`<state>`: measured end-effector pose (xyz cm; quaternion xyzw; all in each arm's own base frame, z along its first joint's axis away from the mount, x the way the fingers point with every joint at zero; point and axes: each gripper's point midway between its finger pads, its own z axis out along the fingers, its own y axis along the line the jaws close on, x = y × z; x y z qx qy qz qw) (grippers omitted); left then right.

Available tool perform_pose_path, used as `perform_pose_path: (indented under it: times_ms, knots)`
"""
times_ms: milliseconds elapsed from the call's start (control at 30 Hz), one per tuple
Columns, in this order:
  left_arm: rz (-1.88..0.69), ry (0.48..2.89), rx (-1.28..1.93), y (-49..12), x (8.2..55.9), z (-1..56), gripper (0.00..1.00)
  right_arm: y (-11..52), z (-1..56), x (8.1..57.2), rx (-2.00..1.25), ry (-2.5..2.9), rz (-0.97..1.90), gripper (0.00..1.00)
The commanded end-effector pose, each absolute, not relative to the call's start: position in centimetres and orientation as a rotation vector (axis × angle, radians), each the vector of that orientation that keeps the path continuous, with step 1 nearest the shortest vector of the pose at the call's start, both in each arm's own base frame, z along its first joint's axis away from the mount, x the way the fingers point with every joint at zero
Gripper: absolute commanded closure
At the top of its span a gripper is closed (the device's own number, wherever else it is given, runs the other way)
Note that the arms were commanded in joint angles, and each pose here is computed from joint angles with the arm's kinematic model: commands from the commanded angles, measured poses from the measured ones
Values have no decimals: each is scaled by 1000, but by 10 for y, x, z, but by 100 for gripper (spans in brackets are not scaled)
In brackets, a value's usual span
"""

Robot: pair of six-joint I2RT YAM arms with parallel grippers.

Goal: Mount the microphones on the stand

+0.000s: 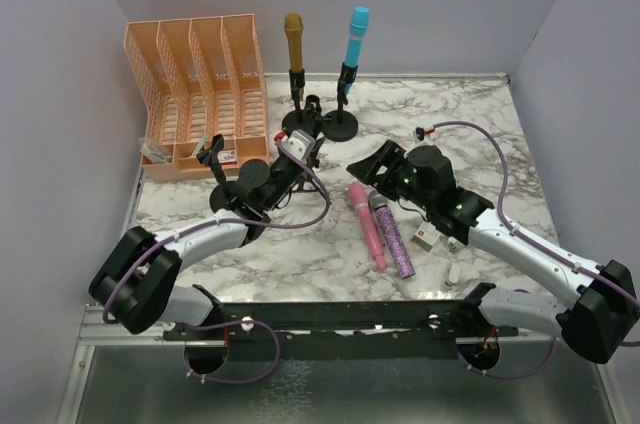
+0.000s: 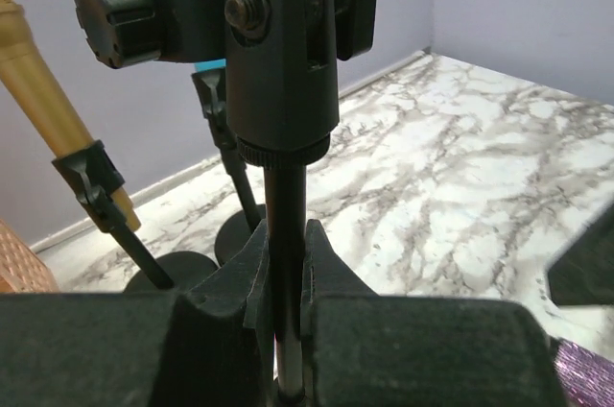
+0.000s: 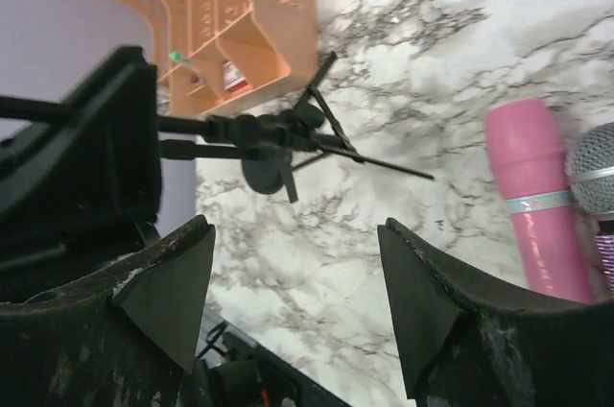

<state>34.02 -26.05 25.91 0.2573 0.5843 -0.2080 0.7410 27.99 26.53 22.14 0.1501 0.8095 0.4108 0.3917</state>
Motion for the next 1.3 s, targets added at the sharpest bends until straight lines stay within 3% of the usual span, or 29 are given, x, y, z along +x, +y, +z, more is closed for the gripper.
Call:
perform_pose_path:
  times_ms: [0,267,600,933,1033,1167,1267]
  knots:
    - [-449,1067,437,-251,361,325,100,240,202,284,380,2085,849,27]
    - [-548,1011,360,-238,394,326,100,238,196,285,361,2111,811,27]
    - [-688,1020,469,-246,400,300,100,244,174,275,351,2203,817,27]
    - [-662,1081,516,-255,420,274,98,244,155,270,375,2257,808,28]
    - [-656,1114,525,-256,421,264,92,242,153,270,371,2262,794,28]
    - [-667,1147,508,-255,422,259,72,244,150,271,308,2280,766,28]
    - [-663,1164,503,-253,422,256,63,238,142,272,274,2309,694,28]
